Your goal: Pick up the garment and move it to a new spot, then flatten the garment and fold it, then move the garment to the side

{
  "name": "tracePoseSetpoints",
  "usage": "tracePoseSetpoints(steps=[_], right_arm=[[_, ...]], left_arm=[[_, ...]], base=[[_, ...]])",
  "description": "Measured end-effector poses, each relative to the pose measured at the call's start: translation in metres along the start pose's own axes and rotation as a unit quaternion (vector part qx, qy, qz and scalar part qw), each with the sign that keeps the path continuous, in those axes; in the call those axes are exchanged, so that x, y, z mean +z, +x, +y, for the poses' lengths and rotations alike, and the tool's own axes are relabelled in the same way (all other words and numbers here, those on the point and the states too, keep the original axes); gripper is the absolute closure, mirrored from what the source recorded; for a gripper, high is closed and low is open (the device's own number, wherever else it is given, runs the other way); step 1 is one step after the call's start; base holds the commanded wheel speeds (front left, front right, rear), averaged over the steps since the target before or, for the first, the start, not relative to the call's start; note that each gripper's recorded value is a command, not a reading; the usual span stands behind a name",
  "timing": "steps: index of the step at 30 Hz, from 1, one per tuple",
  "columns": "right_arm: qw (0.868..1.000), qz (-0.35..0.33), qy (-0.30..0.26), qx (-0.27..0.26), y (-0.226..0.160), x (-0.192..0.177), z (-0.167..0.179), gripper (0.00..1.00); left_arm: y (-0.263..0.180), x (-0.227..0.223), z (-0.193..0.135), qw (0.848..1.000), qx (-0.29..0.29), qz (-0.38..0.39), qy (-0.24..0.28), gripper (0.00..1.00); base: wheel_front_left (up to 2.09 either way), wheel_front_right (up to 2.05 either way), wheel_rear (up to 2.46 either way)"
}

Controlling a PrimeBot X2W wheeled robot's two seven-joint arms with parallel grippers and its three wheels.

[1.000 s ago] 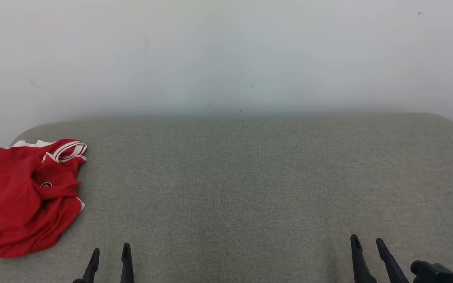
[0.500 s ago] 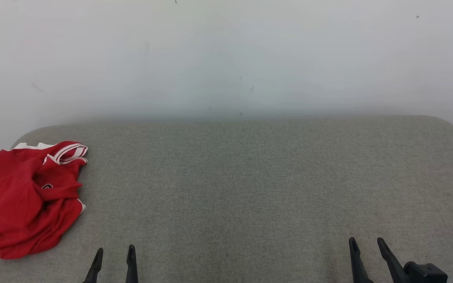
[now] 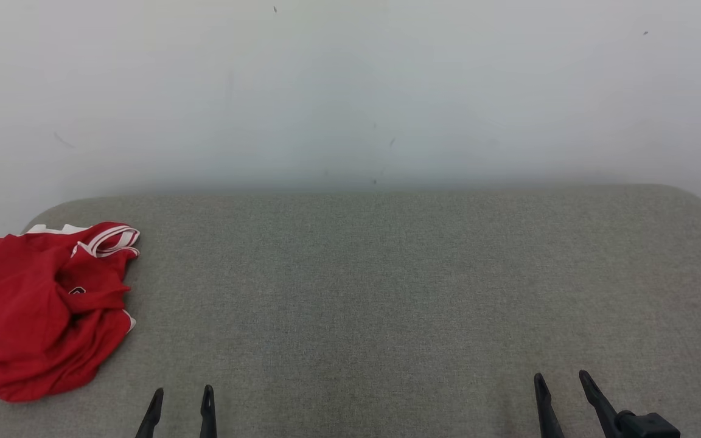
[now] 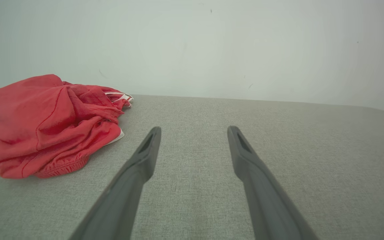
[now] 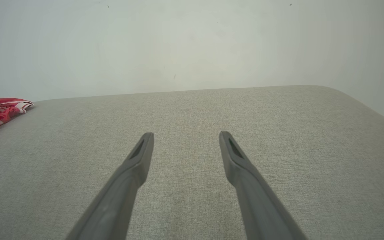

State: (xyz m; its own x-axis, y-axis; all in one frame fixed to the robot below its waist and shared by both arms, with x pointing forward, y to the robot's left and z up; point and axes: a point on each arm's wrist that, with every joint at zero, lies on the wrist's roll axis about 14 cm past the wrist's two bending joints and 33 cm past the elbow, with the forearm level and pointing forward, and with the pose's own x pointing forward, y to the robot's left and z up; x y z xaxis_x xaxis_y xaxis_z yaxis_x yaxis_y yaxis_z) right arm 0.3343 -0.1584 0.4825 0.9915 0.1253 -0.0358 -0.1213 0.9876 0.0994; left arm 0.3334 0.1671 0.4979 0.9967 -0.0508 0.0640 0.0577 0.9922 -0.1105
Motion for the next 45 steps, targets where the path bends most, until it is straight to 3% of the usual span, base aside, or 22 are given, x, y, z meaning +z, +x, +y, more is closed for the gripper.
tracePoseSetpoints(steps=[6, 31, 45], right_arm=[[1.0, 0.002, 0.004, 0.001, -0.001, -0.001, 0.001, 0.0], [1.0, 0.004, 0.01, 0.003, -0.001, -0.002, 0.003, 0.0], [0.998, 0.009, 0.014, 0.056, 0.014, -0.004, 0.035, 0.0]], left_arm=[[-0.001, -0.003, 0.003, 1.0, 0.007, 0.004, -0.023, 0.0], [-0.004, -0.006, 0.009, 0.999, 0.018, 0.007, -0.031, 0.0], [-0.027, 0.0, 0.043, 0.997, 0.075, -0.005, -0.024, 0.0]], base=[[0.0, 0.0, 0.0], [0.0, 0.0, 0.0], [0.0, 0.0, 0.0]])
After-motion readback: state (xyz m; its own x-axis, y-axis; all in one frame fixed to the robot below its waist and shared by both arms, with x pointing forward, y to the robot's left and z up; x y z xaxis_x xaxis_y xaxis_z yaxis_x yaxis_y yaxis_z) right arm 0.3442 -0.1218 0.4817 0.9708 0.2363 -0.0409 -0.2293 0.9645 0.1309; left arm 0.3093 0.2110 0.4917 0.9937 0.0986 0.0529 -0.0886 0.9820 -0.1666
